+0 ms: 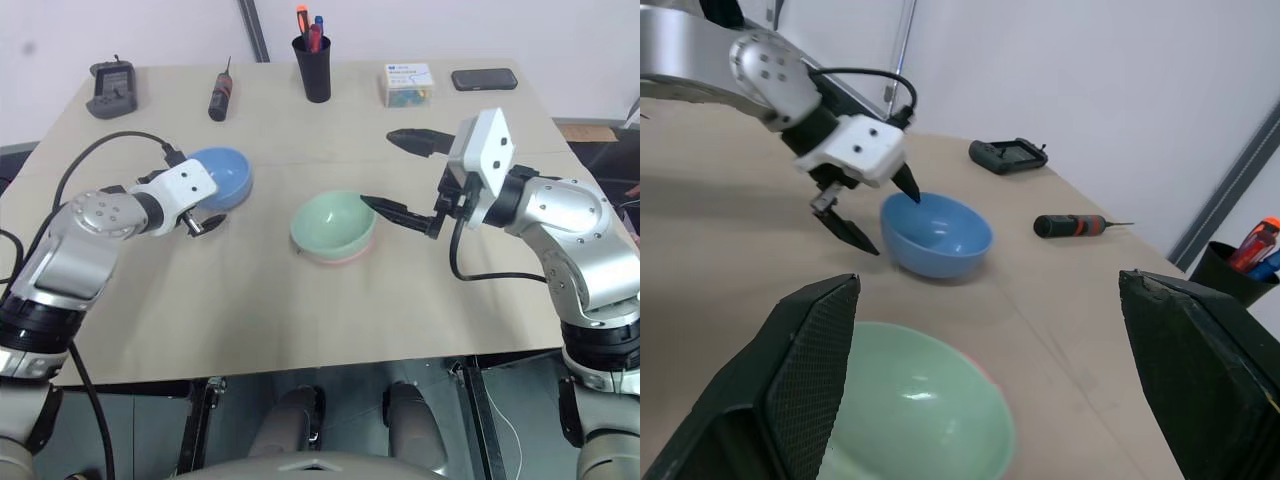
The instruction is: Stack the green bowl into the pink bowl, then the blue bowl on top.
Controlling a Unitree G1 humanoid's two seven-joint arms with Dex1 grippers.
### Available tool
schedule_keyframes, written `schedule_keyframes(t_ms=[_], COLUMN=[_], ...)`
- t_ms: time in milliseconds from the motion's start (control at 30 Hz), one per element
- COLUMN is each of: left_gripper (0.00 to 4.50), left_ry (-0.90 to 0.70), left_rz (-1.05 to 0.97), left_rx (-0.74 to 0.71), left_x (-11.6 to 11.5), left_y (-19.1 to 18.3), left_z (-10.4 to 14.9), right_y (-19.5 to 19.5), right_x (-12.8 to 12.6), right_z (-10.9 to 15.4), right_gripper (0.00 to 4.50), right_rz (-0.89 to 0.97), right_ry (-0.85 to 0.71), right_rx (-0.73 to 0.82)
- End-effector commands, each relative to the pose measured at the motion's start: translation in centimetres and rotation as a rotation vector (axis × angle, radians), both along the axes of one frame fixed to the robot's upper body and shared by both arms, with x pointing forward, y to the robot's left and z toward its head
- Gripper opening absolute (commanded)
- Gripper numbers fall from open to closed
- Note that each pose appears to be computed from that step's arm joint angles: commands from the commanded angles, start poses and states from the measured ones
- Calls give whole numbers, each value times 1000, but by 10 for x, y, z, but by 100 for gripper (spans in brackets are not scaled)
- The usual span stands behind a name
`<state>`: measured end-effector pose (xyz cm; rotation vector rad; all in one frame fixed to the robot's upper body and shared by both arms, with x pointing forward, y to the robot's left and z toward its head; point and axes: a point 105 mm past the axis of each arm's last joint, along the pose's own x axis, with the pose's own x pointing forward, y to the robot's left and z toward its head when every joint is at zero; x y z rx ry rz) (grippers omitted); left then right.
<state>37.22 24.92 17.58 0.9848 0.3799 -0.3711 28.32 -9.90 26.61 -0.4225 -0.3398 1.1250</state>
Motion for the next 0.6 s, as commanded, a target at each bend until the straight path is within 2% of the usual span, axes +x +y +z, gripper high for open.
schedule_keyframes(t_ms=[33, 67, 233, 267, 600], left_gripper=[295, 246, 65, 9, 3], left_ry=[-19, -16, -15, -16, -8], left_rz=[-22, -22, -34, -38, -108], left_rx=[30, 30, 25, 21, -21], left_x=[5, 7, 11, 11, 8], left_y=[-3, -3, -7, -8, -23], left_z=[7, 6, 5, 5, 10], right_y=[1, 1, 2, 1, -1], right_x=[-11, -12, -16, -16, -18], right_z=[13, 14, 17, 17, 19], right_gripper=[439, 439, 439, 439, 439], right_rz=[11, 13, 10, 8, 0], right_ry=[-51, -52, -54, -52, -41], right_rx=[27, 32, 44, 48, 60])
